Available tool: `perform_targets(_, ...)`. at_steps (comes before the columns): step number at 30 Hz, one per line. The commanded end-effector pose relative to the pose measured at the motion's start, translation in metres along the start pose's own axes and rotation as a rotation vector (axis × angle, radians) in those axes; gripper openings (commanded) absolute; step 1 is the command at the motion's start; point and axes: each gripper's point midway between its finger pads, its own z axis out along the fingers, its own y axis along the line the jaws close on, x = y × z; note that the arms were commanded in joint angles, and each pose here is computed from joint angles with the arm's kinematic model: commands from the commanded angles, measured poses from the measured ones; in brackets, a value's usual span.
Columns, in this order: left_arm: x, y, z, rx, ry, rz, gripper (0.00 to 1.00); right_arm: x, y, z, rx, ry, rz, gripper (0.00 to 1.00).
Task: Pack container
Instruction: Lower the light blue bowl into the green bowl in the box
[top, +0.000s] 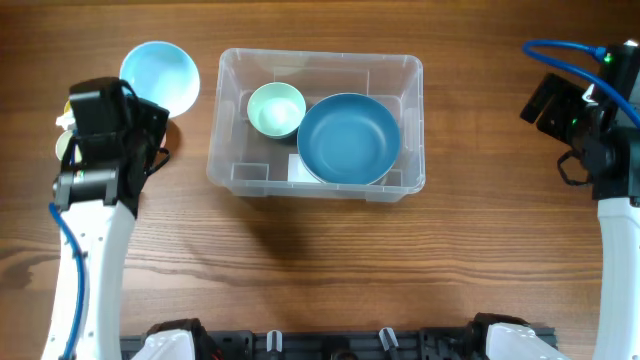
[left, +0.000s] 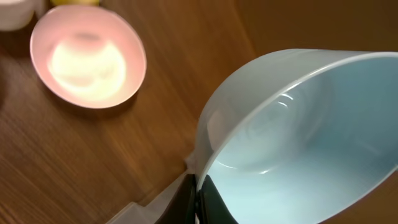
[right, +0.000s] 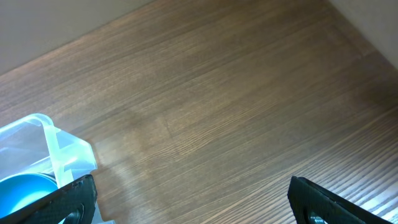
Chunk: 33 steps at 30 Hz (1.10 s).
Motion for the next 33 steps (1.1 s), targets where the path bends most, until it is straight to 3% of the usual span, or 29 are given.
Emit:
perform_targets(1, 0.001, -0.031, -0.027, 0.118, -0.026, 0.122, 0.04, -0.001, -0.001, 0.000, 0.000, -0.003, 0.017, 1.00)
perform_targets(8, 0.062, -0.091, -0.049, 0.328, 0.008, 0.574, 0.04, -0.001, -0.001, 0.000, 0.000, -0.003, 0.017, 1.00)
perform_targets(17, 0.098, -0.107, -0.055, 0.322, 0.065, 0.675, 0.04, -0.001, 0.000, 0.000, 0.000, -0.003, 0.017, 0.99)
perform_targets(26, 0.102, -0.107, -0.025, 0.091, 0.192, 0.758, 0.04, -0.001, -0.001, 0.000, 0.000, -0.003, 0.017, 1.00)
perform_targets(33, 0.122, -0.095, 0.026, -0.030, 0.288, 0.805, 0.09, -0.001, -0.001, 0.000, 0.000, -0.003, 0.017, 1.00)
